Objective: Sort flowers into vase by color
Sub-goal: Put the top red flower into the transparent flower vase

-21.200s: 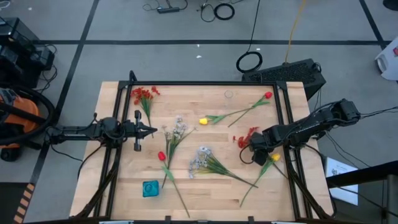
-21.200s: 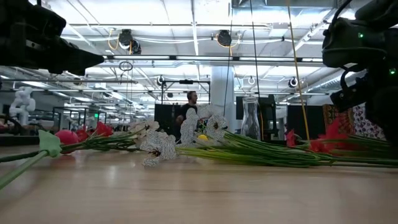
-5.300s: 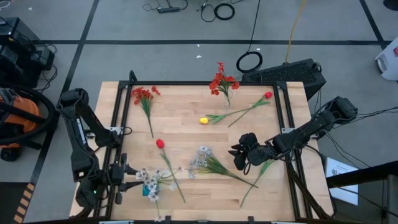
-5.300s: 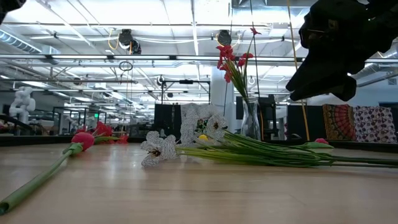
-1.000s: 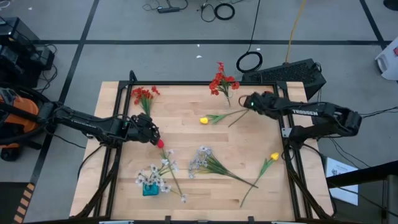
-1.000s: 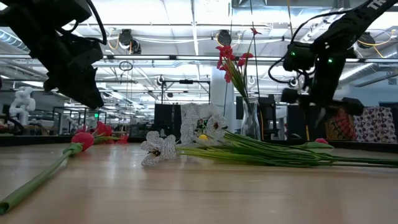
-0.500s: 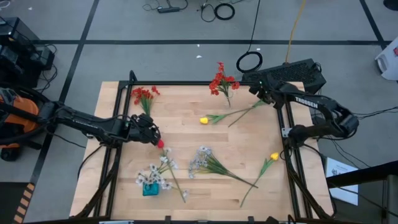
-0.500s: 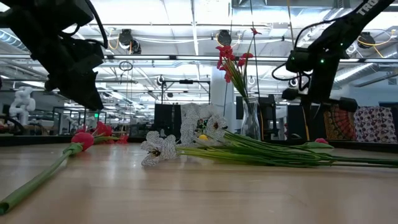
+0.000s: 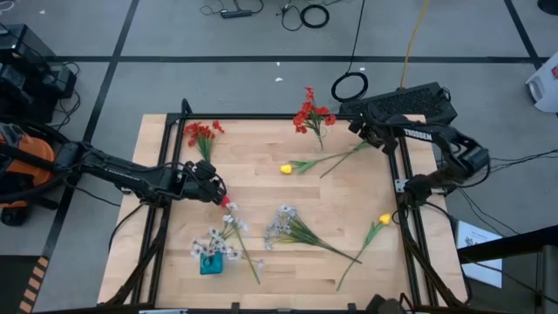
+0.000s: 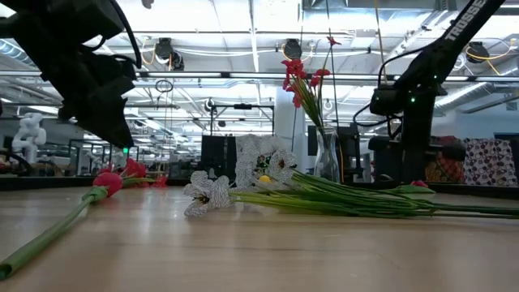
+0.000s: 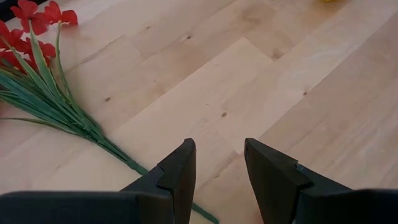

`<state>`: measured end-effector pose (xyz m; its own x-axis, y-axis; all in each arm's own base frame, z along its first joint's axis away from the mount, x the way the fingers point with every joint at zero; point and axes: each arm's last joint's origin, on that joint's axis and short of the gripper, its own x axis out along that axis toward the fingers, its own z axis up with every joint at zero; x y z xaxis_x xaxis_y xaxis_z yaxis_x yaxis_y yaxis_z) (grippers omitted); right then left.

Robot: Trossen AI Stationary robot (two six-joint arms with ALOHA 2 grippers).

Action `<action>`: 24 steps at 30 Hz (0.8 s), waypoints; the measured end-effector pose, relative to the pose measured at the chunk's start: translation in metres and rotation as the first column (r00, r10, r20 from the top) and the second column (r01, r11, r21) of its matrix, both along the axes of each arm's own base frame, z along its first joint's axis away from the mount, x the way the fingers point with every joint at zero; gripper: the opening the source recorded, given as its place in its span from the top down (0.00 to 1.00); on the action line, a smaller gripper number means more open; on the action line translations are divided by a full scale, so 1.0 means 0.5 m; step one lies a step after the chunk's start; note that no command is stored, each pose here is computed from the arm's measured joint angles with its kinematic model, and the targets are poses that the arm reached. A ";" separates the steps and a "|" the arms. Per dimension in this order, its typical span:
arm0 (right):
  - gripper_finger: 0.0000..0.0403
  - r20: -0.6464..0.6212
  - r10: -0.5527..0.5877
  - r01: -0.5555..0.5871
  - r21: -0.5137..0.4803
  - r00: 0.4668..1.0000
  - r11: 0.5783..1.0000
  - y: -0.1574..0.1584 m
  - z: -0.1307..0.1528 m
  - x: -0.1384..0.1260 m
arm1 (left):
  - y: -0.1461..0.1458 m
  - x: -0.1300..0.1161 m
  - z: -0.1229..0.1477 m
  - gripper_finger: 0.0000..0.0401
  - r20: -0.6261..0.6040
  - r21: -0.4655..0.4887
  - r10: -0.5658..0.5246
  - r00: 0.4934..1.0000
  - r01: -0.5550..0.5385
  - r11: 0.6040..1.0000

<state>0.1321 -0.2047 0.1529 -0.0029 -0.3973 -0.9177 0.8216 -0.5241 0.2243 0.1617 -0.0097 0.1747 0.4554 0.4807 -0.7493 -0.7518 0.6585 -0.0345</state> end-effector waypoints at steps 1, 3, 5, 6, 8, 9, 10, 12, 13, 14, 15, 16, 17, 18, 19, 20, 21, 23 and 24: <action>0.69 -0.007 0.003 -0.003 0.004 1.000 1.000 -0.003 -0.004 -0.001 | 0.000 0.000 0.000 0.64 0.000 0.000 0.000 1.000 0.000 1.000; 0.67 -0.011 0.002 -0.002 0.007 1.000 1.000 -0.008 -0.011 -0.001 | 0.000 0.000 0.000 0.64 0.000 0.000 0.000 1.000 0.000 1.000; 0.66 -0.005 0.009 -0.009 -0.013 1.000 1.000 -0.019 -0.011 0.001 | 0.000 0.000 0.000 0.64 0.000 0.000 0.000 1.000 0.000 1.000; 0.66 -0.006 -0.001 0.001 -0.018 1.000 1.000 -0.023 -0.010 0.002 | 0.000 0.000 0.000 0.64 0.000 0.000 0.000 1.000 0.000 1.000; 0.67 -0.013 -0.024 0.024 -0.004 1.000 1.000 -0.024 -0.012 0.001 | 0.000 0.000 0.000 0.64 0.000 0.000 0.000 1.000 0.000 1.000; 0.67 -0.017 -0.025 0.025 0.003 1.000 1.000 -0.025 -0.012 0.002 | 0.000 0.000 0.000 0.64 0.001 0.000 0.000 1.000 0.000 1.000; 0.68 -0.021 -0.020 0.020 0.008 1.000 1.000 -0.025 -0.012 0.002 | 0.000 0.000 0.000 0.64 0.000 0.000 0.000 1.000 0.000 1.000; 0.69 -0.031 -0.003 0.003 0.024 1.000 1.000 -0.026 -0.013 0.002 | 0.000 0.000 0.000 0.64 0.001 0.000 0.001 1.000 -0.001 1.000; 0.70 -0.036 0.003 -0.002 0.036 0.999 0.999 -0.026 -0.013 0.003 | 0.000 0.000 0.000 0.64 0.001 0.000 0.001 1.000 -0.001 1.000; 0.71 -0.038 0.006 -0.004 0.048 0.999 0.999 -0.025 -0.015 0.003 | 0.000 0.000 0.000 0.64 0.001 0.000 0.001 1.000 -0.001 1.000; 0.72 -0.035 0.010 -0.008 0.057 0.999 0.998 -0.024 -0.016 0.003 | 0.000 0.000 0.000 0.64 0.002 0.000 0.001 1.000 -0.001 1.000; 0.73 -0.027 0.012 -0.010 0.064 1.000 0.998 -0.025 -0.019 0.005 | 0.000 0.000 0.000 0.64 0.003 -0.001 0.001 1.000 -0.001 1.000; 0.74 -0.022 0.019 -0.017 0.070 1.000 0.997 -0.025 -0.022 0.008 | 0.000 0.000 0.000 0.64 0.003 -0.001 0.001 1.000 -0.001 1.000; 0.76 -0.018 0.026 -0.024 0.083 0.999 0.996 -0.024 -0.027 0.011 | 0.000 0.001 0.000 0.64 0.004 -0.001 0.001 1.000 -0.001 1.000; 0.77 -0.018 0.035 -0.033 0.092 0.999 0.995 -0.023 -0.031 0.015 | 0.000 0.001 0.001 0.64 0.008 -0.001 0.001 1.000 -0.001 1.000; 0.78 -0.021 0.042 -0.040 0.094 0.999 0.995 -0.023 -0.036 0.020 | 0.000 0.002 0.001 0.64 0.011 -0.002 0.001 1.000 -0.001 1.000; 0.79 -0.028 0.049 -0.046 0.091 0.998 0.995 -0.023 -0.040 0.024 | 0.000 0.002 0.001 0.64 0.011 -0.002 0.001 1.000 -0.001 1.000; 0.82 -0.035 0.058 -0.055 0.091 0.998 0.994 -0.023 -0.047 0.031 | 0.000 0.002 0.001 0.64 0.010 -0.002 0.001 1.000 -0.001 1.000; 0.84 -0.039 0.062 -0.058 0.094 0.997 0.994 -0.023 -0.051 0.033 | 0.000 0.002 0.001 0.64 0.010 -0.002 0.001 1.000 -0.001 1.000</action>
